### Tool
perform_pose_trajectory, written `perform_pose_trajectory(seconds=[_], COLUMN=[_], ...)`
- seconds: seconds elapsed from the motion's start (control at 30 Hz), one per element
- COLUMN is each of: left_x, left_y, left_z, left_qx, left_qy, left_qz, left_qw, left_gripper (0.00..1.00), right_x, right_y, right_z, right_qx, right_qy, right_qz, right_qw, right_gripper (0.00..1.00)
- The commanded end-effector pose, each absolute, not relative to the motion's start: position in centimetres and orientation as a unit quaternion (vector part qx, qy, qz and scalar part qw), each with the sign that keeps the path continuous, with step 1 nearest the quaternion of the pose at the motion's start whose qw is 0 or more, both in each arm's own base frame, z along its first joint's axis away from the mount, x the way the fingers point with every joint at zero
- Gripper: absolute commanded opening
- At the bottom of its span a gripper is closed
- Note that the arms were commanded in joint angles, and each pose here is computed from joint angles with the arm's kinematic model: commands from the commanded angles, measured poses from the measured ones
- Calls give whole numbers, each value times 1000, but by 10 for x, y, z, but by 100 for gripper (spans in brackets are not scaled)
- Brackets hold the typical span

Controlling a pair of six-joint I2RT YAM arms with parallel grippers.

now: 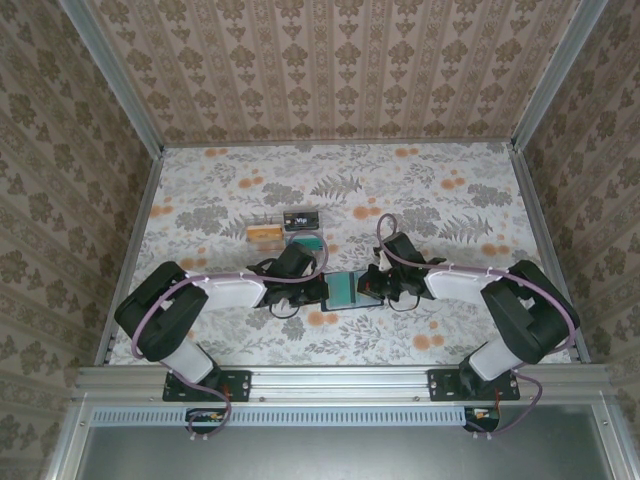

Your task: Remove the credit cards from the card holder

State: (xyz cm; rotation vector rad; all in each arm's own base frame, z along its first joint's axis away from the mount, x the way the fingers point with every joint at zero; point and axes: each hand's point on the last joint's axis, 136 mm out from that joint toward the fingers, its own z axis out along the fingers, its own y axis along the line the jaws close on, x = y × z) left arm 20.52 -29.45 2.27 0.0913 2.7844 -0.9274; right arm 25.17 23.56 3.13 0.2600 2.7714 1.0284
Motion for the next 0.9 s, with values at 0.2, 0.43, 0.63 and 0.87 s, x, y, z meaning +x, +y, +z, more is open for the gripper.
perform_pose_trajectory(seconds=[0.2,0.43,0.63,0.87], left_x=[197,196,194,194], left_y=[-281,-285,-288,-288], left_z=[5,5,5,4], left_qx=[32,40,44,47], left_qy=[959,958,957,957], left_qz=[-274,-277,-280,-280], left_qw=[73,68,64,62], left_gripper=[0,0,0,0], right_x=[249,252,253,252], right_y=[239,248,253,254], right_z=[31,27,26,26], right_qx=[73,64,57,46], right_qy=[928,924,921,922], right_qz=[358,370,380,380], right_qw=[79,70,63,58], right_gripper=[17,23,23,12])
